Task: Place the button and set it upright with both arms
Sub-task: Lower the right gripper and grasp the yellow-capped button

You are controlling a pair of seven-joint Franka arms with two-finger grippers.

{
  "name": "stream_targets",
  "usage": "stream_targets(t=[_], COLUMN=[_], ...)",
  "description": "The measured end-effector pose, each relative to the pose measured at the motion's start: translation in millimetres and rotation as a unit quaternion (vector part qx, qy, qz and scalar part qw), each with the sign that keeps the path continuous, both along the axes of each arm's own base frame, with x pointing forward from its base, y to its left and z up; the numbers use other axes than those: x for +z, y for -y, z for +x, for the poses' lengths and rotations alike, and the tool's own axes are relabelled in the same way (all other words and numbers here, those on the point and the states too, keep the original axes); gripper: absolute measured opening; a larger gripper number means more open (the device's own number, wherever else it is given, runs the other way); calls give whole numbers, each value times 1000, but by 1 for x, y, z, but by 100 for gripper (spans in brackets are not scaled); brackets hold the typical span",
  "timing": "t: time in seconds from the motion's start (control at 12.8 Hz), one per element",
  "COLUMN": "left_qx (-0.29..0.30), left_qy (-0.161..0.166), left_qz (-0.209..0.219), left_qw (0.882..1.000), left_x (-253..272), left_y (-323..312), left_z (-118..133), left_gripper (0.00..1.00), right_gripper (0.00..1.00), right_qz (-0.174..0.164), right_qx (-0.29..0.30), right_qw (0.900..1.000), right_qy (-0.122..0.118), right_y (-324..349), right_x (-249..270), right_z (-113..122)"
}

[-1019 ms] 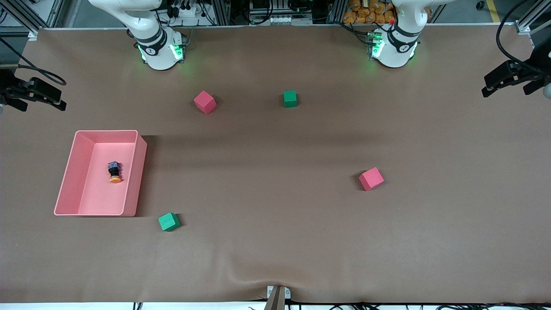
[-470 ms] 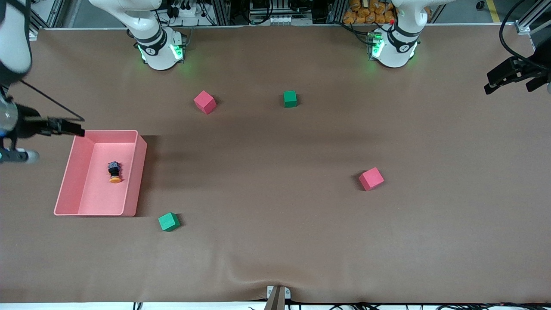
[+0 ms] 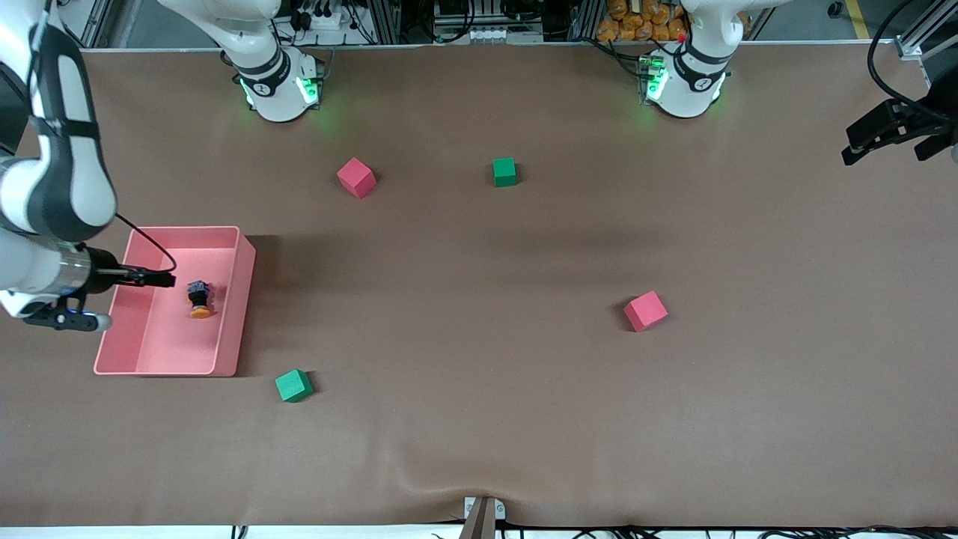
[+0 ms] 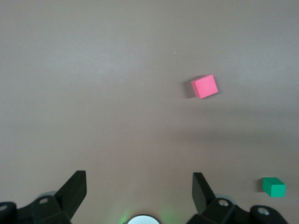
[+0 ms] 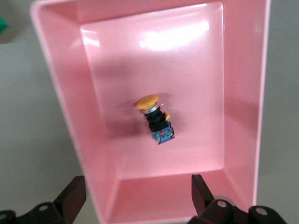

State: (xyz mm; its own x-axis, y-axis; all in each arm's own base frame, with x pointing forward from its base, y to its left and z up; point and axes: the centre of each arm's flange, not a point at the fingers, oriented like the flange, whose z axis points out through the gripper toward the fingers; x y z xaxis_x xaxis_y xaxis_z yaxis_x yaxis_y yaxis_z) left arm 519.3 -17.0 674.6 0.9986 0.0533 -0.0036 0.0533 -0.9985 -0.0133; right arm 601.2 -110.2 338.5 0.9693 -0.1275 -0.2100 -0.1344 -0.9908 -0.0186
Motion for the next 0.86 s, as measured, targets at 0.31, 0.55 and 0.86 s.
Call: stream_targets(t=[0.31, 0.55, 0.86], left_qx=[-1, -3, -3], left_qy=[13, 15, 17], left_qz=[-2, -3, -3], left_qw=[1000, 1000, 1000], left_x=[-6, -13, -11], left_y=[0, 1, 2], left_z=[11, 18, 18], left_gripper=[100, 100, 100], right_gripper=[100, 100, 100], right_qz=[2, 0, -1], right_qx=[17, 24, 24], right_qw=[1000, 999, 999], right_qy=[11, 29, 34], right_y=[14, 26, 24], right_x=[-61, -98, -132], right_z=[1, 1, -11])
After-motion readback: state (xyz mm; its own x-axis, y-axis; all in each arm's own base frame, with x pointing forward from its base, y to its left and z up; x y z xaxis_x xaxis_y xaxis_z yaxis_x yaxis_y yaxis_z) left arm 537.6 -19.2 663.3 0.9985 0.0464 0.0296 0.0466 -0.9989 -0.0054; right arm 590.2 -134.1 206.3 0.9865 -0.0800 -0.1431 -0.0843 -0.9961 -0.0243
